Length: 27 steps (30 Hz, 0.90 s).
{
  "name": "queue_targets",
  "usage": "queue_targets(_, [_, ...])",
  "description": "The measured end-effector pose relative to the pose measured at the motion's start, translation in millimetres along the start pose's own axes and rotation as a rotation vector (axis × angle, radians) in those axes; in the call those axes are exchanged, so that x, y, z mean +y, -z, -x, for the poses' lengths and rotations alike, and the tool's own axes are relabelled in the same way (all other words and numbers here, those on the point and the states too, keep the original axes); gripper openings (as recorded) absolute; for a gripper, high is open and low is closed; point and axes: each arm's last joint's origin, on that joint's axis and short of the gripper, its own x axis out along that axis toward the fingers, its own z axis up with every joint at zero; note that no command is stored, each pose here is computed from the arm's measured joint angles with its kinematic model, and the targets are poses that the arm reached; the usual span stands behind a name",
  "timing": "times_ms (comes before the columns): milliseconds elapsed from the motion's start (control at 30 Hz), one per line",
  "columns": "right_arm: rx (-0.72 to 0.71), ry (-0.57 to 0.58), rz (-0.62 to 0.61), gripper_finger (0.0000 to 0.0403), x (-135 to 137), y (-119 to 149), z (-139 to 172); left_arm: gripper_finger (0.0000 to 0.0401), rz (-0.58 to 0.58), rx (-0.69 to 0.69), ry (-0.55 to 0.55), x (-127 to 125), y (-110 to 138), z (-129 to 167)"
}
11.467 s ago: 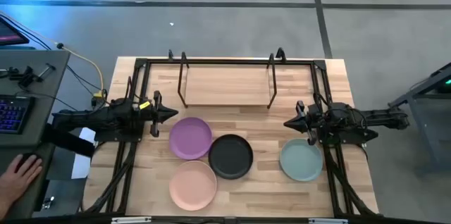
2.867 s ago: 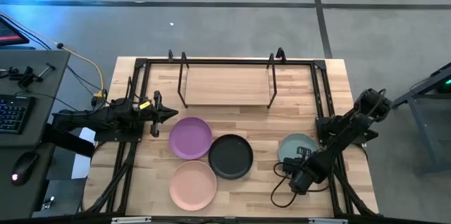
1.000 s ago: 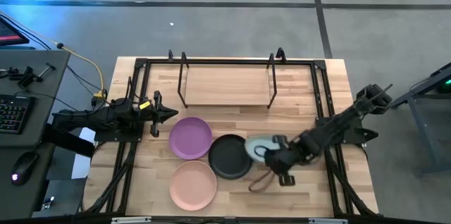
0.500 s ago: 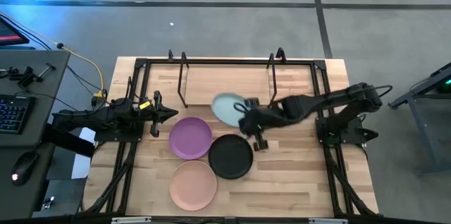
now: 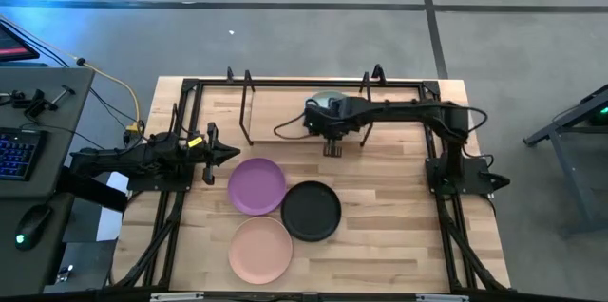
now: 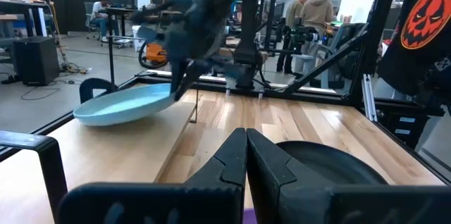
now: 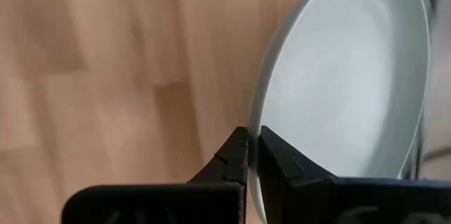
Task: Place and stack plates onto a shelf
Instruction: Put the gray plate on the shelf
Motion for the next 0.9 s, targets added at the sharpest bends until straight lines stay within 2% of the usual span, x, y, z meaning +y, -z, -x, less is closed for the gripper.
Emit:
queue_targets(167, [0.045, -0.005, -0.067, 0.0000, -9, 1, -15, 0.0000, 0.000, 0.000, 0.000, 0, 0, 0])
queue_targets(500, [0.072, -0.088, -0.192, 0.0000, -11, 4, -16, 0.0000, 0.000, 0.000, 0.000, 0, 0, 0])
queue_targets(900, [0.064, -0.088, -0.216, 0.0001, -11, 3, -16, 0.0000, 0.000, 0.000, 0.000, 0, 0, 0])
